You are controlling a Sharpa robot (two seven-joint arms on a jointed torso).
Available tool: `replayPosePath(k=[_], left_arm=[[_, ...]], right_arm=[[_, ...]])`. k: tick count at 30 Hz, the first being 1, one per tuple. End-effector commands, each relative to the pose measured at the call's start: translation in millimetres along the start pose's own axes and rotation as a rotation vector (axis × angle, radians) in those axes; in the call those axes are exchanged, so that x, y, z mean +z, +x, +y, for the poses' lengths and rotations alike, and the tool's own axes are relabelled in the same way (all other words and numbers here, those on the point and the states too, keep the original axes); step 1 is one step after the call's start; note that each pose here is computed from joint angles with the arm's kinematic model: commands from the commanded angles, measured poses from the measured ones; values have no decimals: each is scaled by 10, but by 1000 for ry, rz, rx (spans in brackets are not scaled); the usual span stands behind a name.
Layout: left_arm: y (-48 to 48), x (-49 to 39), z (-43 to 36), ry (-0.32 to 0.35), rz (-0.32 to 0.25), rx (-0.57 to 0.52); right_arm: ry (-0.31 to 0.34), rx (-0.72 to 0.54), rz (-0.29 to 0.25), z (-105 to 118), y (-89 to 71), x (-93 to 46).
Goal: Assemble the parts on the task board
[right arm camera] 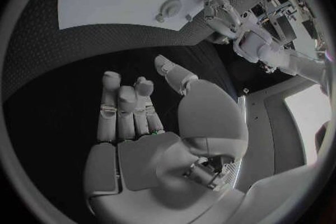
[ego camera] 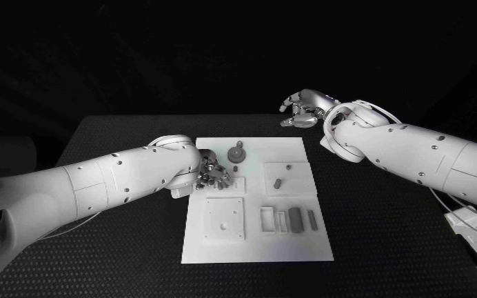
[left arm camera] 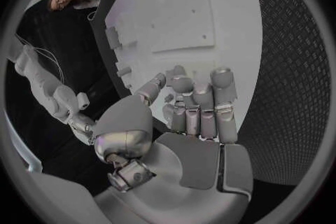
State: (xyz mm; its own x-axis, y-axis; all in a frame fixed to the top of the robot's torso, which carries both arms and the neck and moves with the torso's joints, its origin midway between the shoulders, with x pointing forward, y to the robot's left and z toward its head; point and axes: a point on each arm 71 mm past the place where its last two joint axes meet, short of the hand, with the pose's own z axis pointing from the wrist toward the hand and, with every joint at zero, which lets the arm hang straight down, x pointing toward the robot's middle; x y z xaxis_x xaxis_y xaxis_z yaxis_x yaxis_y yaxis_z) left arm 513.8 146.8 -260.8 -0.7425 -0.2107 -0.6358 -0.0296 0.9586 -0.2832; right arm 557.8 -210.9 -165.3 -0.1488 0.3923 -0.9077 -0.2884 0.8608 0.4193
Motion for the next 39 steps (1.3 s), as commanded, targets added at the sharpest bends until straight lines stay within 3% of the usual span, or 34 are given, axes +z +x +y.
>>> replayPosePath(k=[1, 17, 31, 39], left_arm=[[0, 3, -12, 5, -7, -9], [-4, 3, 1, 4, -6, -22], [2, -6, 6, 23, 32, -97], [-57, -35, -1, 52, 30, -131]], right_arm=[[-9, -3, 14, 8, 12, 0], [-7, -4, 17, 0, 11, -2], [-8, -4, 20, -2, 13, -4], [-37, 2, 22, 51, 33, -32]])
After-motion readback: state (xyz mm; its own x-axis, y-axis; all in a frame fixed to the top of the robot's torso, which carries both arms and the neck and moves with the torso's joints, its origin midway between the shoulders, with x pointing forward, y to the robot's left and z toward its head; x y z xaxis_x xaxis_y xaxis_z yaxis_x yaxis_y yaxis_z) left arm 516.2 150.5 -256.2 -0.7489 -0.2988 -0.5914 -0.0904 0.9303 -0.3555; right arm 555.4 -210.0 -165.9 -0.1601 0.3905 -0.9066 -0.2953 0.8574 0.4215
